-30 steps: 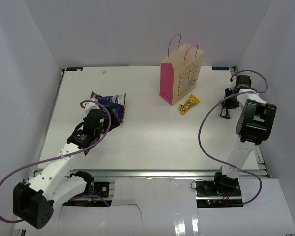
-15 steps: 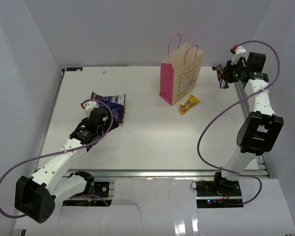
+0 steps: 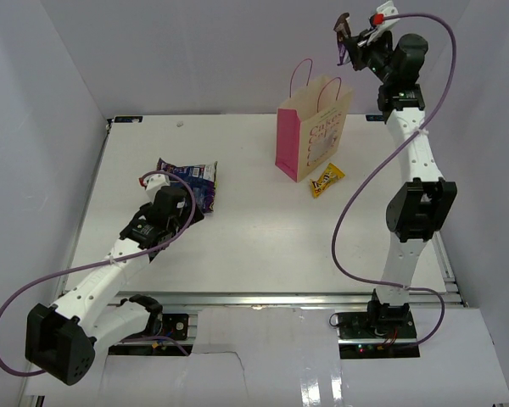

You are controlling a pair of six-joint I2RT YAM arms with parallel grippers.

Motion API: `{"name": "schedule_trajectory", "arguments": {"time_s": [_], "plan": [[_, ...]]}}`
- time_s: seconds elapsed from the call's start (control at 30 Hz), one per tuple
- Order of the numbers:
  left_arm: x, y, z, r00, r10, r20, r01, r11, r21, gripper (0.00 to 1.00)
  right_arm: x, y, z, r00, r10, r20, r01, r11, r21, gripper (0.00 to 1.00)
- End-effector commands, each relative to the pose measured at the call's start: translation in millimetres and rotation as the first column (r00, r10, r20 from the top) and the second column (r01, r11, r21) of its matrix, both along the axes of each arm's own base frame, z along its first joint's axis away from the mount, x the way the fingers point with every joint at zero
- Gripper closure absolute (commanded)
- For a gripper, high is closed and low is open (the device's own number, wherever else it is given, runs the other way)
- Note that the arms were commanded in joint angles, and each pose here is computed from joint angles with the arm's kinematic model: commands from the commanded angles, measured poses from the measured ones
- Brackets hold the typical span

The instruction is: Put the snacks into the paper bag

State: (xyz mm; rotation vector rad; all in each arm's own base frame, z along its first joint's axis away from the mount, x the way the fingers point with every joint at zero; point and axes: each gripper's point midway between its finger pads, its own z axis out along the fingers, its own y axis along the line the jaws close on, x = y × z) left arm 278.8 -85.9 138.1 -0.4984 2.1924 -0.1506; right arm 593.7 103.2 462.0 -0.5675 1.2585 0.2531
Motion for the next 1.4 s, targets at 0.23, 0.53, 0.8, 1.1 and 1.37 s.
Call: {"name": "schedule_trajectory", "arguments": {"time_s": [0.23,0.53,0.8,1.1,1.37], "plan": [[4,-2,20,0.999,0.01,0.044,-0.008,0.999,-0.036,0.02,23,37,-32,0.991,0.119,-0.068,-0.104,0.975,0.194,0.92],[10,-4,15,1.0,0.015,0.02,-0.014,1.0,-0.02,0.02,7,41,-52,0.976,0.17,-0.136,-0.142,0.971,0.192,0.76],[17,-6,12,1.0,0.025,0.004,-0.025,1.0,-0.01,0.02,1,36,-49,0.975,0.171,-0.145,-0.142,0.971,0.19,0.53],[39,20,-14,0.979,0.145,-0.144,-0.137,0.988,0.066,0.02,-12,-18,-30,0.985,0.097,-0.144,-0.08,0.989,0.122,0.36],[130,21,-11,0.972,0.058,-0.229,-0.01,0.979,0.205,0.02,-91,-59,-99,0.938,0.162,-0.305,-0.168,0.986,0.008,0.2]]}}
